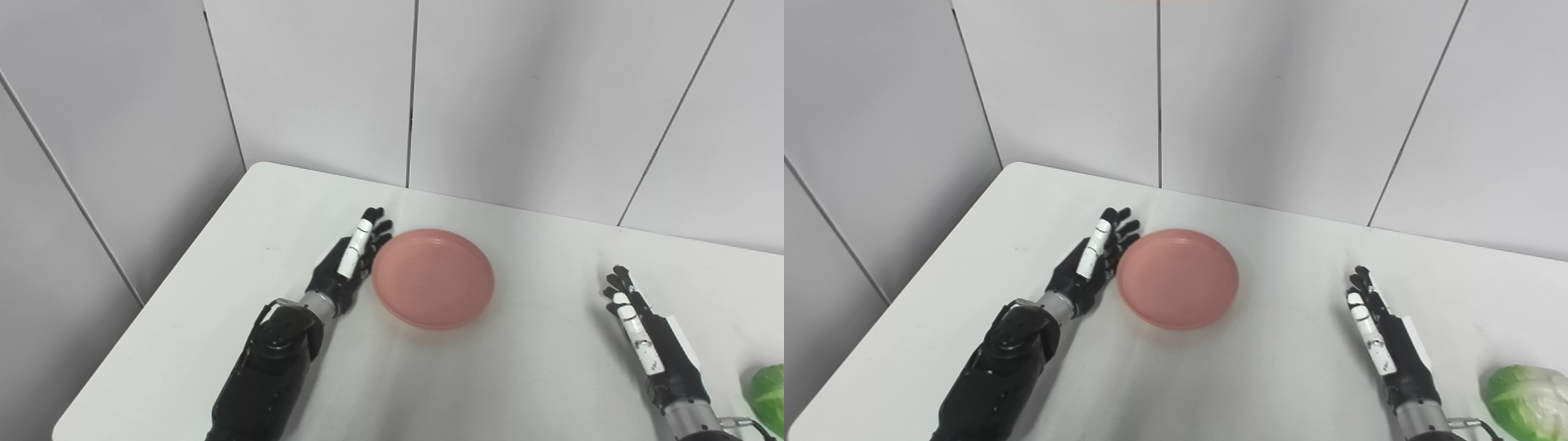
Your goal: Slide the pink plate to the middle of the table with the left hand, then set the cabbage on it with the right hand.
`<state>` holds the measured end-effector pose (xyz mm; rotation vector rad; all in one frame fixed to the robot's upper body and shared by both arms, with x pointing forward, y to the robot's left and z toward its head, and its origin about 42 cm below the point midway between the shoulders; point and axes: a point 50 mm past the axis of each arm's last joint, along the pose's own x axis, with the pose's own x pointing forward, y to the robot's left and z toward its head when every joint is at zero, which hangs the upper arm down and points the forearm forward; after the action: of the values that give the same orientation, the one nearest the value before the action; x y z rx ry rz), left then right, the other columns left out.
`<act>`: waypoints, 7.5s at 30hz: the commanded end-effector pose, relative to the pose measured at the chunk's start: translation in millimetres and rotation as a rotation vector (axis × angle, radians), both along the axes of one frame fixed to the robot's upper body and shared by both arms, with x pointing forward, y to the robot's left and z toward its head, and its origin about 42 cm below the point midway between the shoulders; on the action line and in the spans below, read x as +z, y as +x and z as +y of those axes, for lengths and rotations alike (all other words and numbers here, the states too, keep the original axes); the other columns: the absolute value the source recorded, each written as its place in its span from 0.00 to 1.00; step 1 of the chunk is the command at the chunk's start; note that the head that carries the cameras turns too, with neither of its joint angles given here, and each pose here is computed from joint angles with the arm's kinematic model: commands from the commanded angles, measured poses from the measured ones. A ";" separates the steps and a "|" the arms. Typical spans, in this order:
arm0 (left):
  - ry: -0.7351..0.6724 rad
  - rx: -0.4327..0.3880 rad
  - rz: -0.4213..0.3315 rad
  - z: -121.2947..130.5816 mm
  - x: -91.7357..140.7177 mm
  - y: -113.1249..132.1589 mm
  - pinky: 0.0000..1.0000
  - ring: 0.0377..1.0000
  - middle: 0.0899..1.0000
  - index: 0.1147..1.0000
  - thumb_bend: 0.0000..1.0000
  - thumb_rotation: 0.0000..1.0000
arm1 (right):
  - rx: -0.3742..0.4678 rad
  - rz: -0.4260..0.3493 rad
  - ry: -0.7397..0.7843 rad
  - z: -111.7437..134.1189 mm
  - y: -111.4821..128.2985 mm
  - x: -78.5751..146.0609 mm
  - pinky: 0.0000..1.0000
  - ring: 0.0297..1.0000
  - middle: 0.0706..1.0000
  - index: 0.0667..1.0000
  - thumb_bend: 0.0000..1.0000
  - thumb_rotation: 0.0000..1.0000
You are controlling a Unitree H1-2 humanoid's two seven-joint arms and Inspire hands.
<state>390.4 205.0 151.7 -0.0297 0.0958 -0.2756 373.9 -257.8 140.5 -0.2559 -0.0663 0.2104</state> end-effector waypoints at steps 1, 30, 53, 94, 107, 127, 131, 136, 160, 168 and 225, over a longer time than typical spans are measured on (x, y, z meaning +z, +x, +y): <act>-0.008 -0.058 -0.049 -18.0 14.0 -1.5 1.00 0.98 0.98 0.99 0.79 1.00 | 0.010 0.019 -0.007 3.4 -1.3 -3.1 0.93 0.94 0.95 0.97 0.34 1.00; -0.050 -0.259 0.027 -73.9 -17.9 -47.6 1.00 0.99 1.00 1.00 0.75 1.00 | 0.004 0.016 -0.049 27.6 -2.5 -1.1 0.87 0.90 0.91 0.92 0.37 1.00; -0.029 -0.229 0.019 -62.2 -30.7 -48.1 1.00 1.00 1.00 1.00 0.78 1.00 | -0.027 0.003 -0.054 34.2 -0.4 0.4 0.85 0.89 0.90 0.92 0.44 1.00; -0.034 -0.177 0.013 -7.6 -58.8 -30.5 0.90 0.92 0.93 0.95 0.78 1.00 | -0.389 -0.551 -0.681 -84.5 -65.2 201.9 0.88 0.93 0.94 0.96 1.00 0.64; -0.032 -0.157 0.038 4.9 -63.3 -28.2 0.92 0.93 0.94 0.94 0.82 0.97 | -0.536 -0.285 -0.839 -158.3 -98.4 193.2 0.80 0.92 0.95 0.99 1.00 0.58; -0.026 -0.165 0.052 13.0 -66.1 -26.5 0.93 0.94 0.95 0.95 0.83 0.96 | -0.475 -0.015 -0.724 -199.2 -84.1 128.8 0.89 0.99 1.00 1.00 1.00 0.54; -0.022 -0.162 0.059 13.9 -65.4 -26.6 0.93 0.93 0.94 0.95 0.81 0.97 | -0.469 0.014 -0.721 -201.4 -81.2 121.6 0.89 0.99 1.00 1.00 1.00 0.55; -0.025 -0.165 0.064 15.4 -65.6 -26.6 0.93 0.93 0.94 0.95 0.81 0.96 | -0.454 0.042 -0.729 -198.6 -78.1 118.8 0.86 0.97 1.00 1.00 1.00 0.54; -0.032 -0.175 0.061 16.7 -64.0 -26.9 0.92 0.93 0.95 0.95 0.82 0.96 | -0.361 0.120 -0.800 -187.9 -63.8 106.3 0.88 0.97 1.00 1.00 1.00 0.54; -0.040 -0.174 0.065 16.7 -63.4 -26.7 0.91 0.93 0.94 0.95 0.83 0.94 | -0.335 0.162 -0.810 -188.8 -58.0 99.6 0.86 0.96 0.99 1.00 1.00 0.54; -0.042 -0.190 0.067 8.3 -58.7 -30.3 0.93 0.95 0.95 0.96 0.80 0.95 | -0.399 -0.110 -0.627 -176.5 -31.3 87.7 0.44 0.45 0.44 0.45 0.53 0.00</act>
<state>372.3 209.1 115.2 -0.0703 0.0370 -0.4789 337.3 -431.4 197.1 -0.8757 0.0629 -0.1720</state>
